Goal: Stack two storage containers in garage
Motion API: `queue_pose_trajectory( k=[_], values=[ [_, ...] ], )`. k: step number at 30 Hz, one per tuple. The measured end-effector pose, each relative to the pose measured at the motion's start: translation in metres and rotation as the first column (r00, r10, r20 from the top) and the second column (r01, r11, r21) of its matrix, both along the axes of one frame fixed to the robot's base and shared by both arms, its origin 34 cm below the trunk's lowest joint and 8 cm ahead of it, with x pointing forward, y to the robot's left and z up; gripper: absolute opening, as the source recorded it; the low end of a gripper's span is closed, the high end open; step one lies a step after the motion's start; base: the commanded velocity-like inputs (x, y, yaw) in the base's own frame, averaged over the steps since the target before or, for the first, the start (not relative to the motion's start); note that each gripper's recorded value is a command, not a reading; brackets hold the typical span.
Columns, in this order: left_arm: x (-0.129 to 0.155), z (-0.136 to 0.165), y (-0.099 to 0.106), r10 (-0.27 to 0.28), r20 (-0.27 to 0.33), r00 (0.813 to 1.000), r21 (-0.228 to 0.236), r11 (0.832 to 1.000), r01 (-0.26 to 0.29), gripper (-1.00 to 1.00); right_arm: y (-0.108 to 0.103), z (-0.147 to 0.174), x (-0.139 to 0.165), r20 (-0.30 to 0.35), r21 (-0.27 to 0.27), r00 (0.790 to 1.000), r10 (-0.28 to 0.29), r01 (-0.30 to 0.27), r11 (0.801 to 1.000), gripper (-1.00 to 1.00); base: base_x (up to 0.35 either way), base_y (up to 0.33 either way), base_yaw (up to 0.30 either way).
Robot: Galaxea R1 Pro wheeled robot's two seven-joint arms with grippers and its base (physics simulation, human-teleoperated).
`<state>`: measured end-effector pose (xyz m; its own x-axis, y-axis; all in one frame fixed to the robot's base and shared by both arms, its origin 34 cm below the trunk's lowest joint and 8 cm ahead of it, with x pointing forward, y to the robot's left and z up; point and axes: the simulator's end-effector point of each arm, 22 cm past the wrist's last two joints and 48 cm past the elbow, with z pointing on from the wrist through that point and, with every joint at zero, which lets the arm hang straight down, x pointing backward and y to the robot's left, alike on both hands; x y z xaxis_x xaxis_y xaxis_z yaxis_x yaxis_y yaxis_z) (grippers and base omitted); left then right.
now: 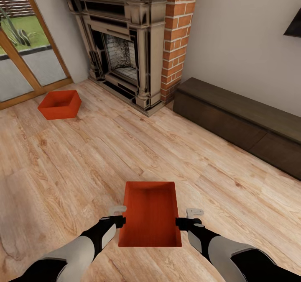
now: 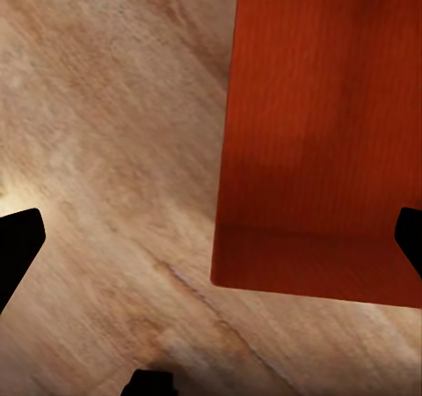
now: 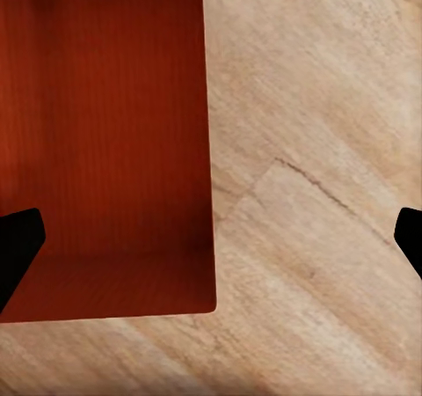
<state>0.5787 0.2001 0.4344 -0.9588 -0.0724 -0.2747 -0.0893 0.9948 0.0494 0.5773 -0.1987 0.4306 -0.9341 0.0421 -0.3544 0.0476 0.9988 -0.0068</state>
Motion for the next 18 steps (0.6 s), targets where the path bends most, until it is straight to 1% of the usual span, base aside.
queue_pose_trajectory(
  k=[13, 18],
  values=[
    [0.0002, 0.0001, 0.0001, 0.002, 0.0, 1.0, -0.001, 1.0, -0.002, 1.0, -0.0013, 0.0001, 0.0005, 0.002, -0.002, 1.0, -0.001, 0.001, 1.0, 1.0, 0.0, 0.0, 0.0],
    [-0.0006, -0.0086, 0.0004, 0.002, -0.001, 1.0, 0.0, 1.0, -0.002, 1.0, -0.0008, -0.0084, 0.0001, 0.002, -0.001, 1.0, -0.001, 0.001, 1.0, 1.0, 0.0, 0.0, 0.0]
  ],
)
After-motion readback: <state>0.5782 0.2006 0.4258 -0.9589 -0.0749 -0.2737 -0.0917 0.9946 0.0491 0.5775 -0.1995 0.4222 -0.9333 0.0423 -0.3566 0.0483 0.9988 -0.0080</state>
